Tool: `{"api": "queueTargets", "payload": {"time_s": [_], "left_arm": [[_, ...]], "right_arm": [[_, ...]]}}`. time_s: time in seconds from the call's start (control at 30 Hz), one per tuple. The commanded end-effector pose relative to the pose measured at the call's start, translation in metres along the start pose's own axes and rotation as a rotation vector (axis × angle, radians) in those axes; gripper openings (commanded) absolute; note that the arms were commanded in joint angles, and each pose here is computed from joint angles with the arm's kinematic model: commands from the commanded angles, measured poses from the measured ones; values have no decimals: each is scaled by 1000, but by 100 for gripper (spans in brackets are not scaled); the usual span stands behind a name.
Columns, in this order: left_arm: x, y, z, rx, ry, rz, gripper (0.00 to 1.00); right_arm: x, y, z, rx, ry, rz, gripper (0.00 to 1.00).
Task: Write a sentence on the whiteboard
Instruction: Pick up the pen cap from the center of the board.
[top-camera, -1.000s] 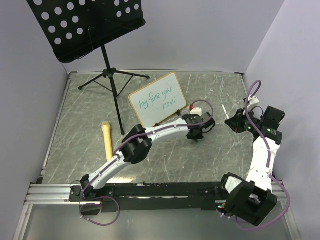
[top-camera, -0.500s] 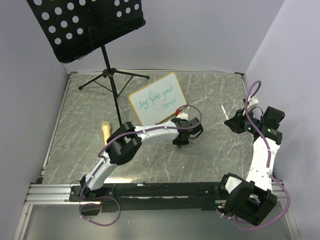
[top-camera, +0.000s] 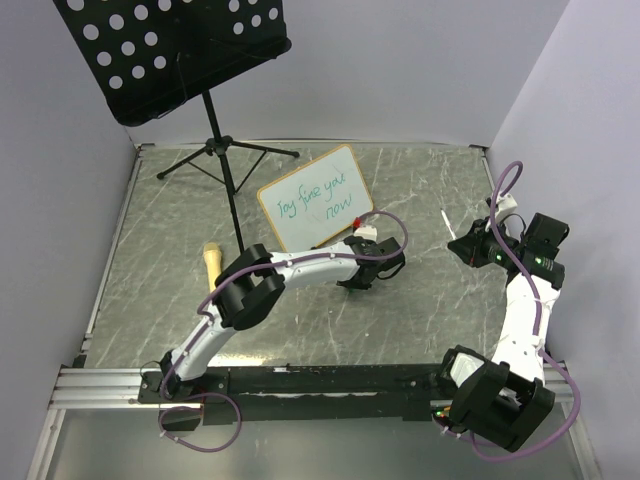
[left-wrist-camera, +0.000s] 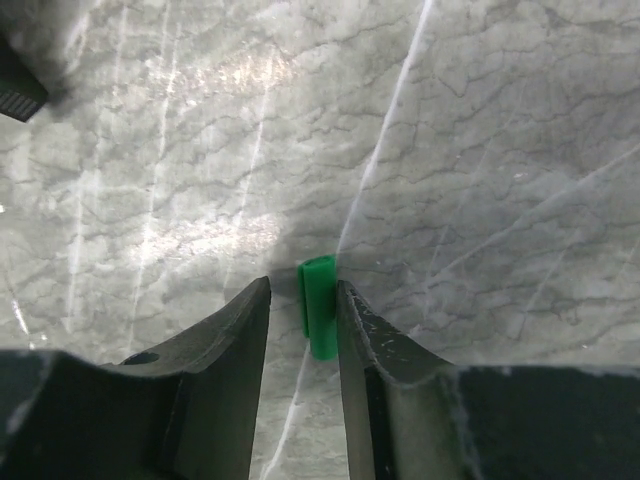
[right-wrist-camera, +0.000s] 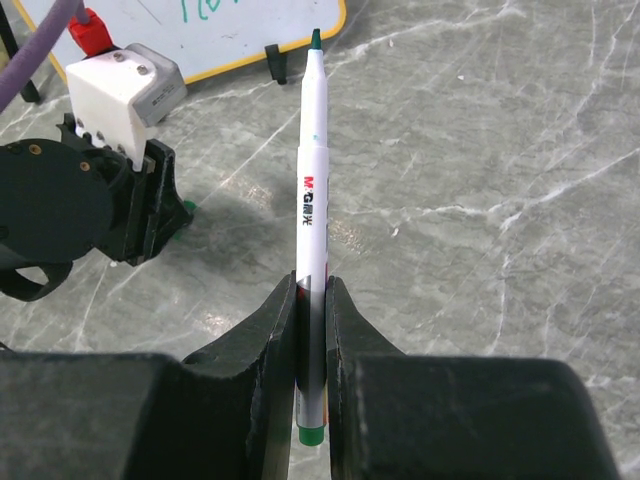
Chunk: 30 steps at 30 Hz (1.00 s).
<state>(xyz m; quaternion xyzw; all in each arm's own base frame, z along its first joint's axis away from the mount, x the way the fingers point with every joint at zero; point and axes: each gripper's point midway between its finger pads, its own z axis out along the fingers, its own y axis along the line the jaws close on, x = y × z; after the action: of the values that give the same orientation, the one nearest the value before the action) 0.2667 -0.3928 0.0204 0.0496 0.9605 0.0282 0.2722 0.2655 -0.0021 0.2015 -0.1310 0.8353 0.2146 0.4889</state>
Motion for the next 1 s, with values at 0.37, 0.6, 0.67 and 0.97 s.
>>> {"api": "queueTargets", "payload": {"time_s": [0.37, 0.6, 0.67, 0.97], "left_arm": [[65, 45, 37, -114, 226, 185, 21], [69, 54, 39, -59, 246, 141, 33], [69, 59, 39, -77, 244, 148, 35], [81, 63, 41, -55, 273, 166, 13]], "right_arm": [[-3, 8, -2, -42, -22, -27, 0], [1, 10, 0, -64, -8, -21, 0], [1, 10, 1, -67, -7, -21, 0], [1, 12, 3, -74, -2, -19, 0]]}}
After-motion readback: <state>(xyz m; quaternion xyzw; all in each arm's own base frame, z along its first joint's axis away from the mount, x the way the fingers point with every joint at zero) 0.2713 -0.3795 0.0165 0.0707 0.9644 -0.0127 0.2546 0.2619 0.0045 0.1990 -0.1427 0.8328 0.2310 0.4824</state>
